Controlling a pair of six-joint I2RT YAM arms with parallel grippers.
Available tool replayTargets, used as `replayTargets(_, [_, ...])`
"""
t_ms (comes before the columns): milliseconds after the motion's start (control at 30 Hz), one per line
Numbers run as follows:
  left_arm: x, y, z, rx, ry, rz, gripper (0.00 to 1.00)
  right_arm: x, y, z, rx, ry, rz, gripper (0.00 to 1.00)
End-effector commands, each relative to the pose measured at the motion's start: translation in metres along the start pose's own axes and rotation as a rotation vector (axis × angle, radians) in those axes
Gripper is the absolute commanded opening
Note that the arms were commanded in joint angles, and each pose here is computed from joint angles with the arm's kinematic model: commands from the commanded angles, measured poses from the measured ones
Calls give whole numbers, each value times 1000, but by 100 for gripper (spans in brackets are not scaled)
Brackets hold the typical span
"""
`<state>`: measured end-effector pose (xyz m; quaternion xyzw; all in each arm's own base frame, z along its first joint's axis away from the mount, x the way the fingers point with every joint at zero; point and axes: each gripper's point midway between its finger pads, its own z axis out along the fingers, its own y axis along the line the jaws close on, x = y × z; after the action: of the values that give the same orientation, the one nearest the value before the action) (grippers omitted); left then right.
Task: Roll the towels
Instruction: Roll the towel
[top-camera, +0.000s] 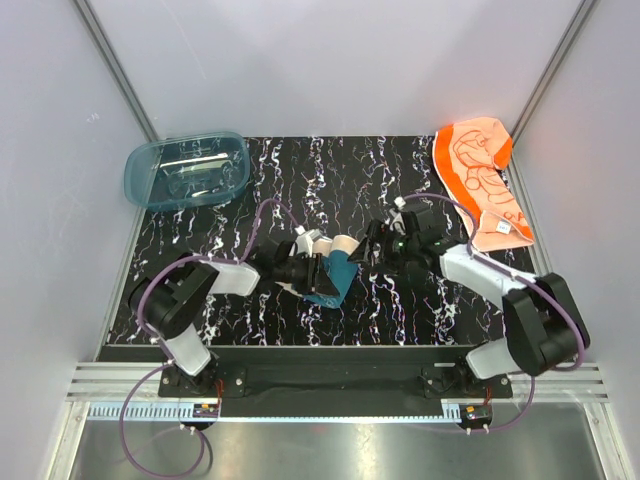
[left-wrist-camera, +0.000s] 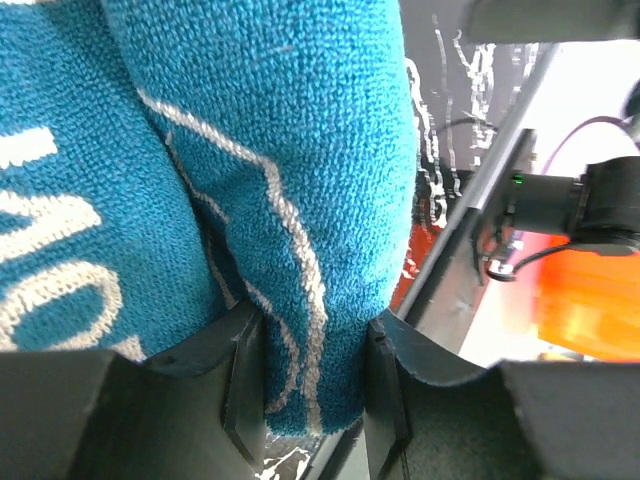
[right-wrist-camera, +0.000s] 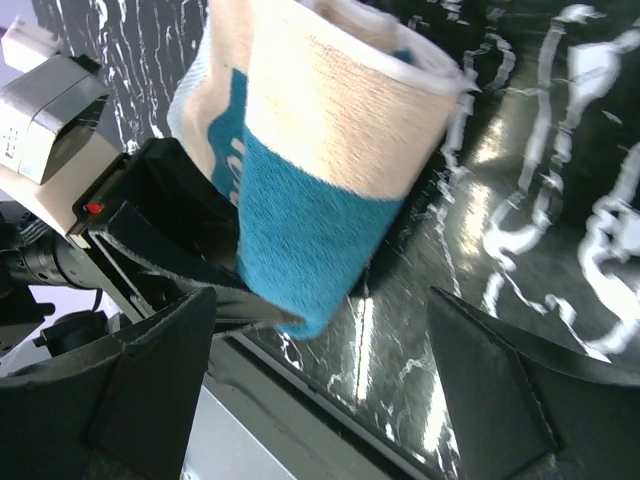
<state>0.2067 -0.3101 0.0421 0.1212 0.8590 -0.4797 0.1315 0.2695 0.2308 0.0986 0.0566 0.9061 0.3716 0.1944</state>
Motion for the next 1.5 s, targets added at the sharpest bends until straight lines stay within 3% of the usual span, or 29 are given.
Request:
replayTargets(0, [14, -6, 0, 86, 61, -89, 22, -2, 25, 21, -97, -13, -48, 92])
replayTargets(333, [8, -7, -4, 111, 47, -104, 23, 7, -3, 72, -43, -4, 15, 89])
replayTargets(467, [10, -6, -3, 109, 52, -110, 25, 8, -3, 81, -57, -20, 26, 70])
replayTargets(500, [10, -6, -3, 110, 53, -111, 28, 7, -3, 82, -57, -27, 25, 56])
replayTargets(567, [10, -6, -3, 108, 52, -111, 32, 9, -4, 83, -47, -29, 28, 45])
replayTargets(600, [8, -5, -3, 97, 44, -108, 37, 12, -8, 84, -27, -19, 37, 37])
replayTargets(667, [6, -4, -7, 55, 39, -107, 56, 12, -9, 82, 5, -21, 34, 34])
replayTargets(733, [0, 3, -13, -38, 21, -85, 66, 14, -18, 78, 77, -7, 27, 31])
replayTargets(800, [4, 16, -21, -150, 30, -63, 70, 18, -26, 71, 158, 17, 23, 30])
replayTargets(933, [-9, 11, -42, -299, -14, 40, 85, 26, -30, 63, 251, 59, -2, 28])
replayTargets(1167, [-38, -17, -73, -621, -144, 355, 91, 36, -25, 58, 375, 113, -51, 30])
replayTargets(1333, [-36, -53, -67, -692, -202, 578, 91, 40, -21, 56, 442, 152, -66, 30])
replayTargets(1467, [-25, -53, -50, -727, -188, 681, 91, 40, -18, 56, 439, 152, -62, 30])
